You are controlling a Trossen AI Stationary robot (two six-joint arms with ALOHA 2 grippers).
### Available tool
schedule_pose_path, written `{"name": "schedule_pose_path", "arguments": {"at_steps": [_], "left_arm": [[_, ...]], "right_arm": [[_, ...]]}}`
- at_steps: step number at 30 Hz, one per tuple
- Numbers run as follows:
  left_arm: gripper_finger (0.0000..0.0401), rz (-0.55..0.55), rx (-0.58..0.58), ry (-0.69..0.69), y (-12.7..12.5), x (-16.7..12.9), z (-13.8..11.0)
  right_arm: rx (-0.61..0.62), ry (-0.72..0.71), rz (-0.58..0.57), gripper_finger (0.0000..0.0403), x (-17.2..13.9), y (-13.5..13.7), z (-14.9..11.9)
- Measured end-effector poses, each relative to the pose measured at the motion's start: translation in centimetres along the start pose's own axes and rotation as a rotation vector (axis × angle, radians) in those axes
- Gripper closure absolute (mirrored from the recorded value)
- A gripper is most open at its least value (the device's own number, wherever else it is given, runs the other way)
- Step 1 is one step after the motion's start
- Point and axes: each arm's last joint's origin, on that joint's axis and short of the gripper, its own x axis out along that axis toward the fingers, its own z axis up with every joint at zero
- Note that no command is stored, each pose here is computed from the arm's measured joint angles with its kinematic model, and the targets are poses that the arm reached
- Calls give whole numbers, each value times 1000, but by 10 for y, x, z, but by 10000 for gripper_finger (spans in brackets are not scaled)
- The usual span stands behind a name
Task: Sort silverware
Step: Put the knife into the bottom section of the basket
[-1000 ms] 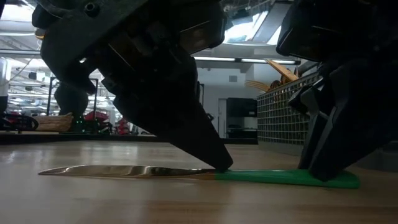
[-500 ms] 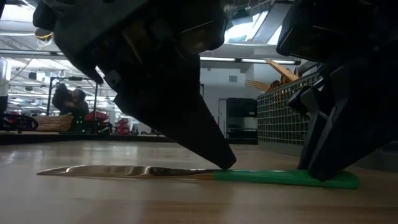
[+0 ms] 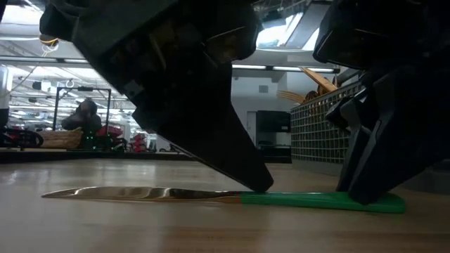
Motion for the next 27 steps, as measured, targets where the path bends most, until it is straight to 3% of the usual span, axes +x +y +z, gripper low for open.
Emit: {"name": "schedule_pose_path", "arguments": {"at_steps": [7,12,19,27], "left_arm": [[266,-29,-16,17,-1,0,-1],[252,-25,65,31,-3,1,-5],[284,-4,147,48,-1,5,-10],[366,3,159,54,-1,6,-11]], "right_arm": [[1,0,0,338,0,0,0],[0,0,0,338,0,0,0],[4,-13,11,338,0,1,1],[4,-29,38,338,1,2,3]]}}
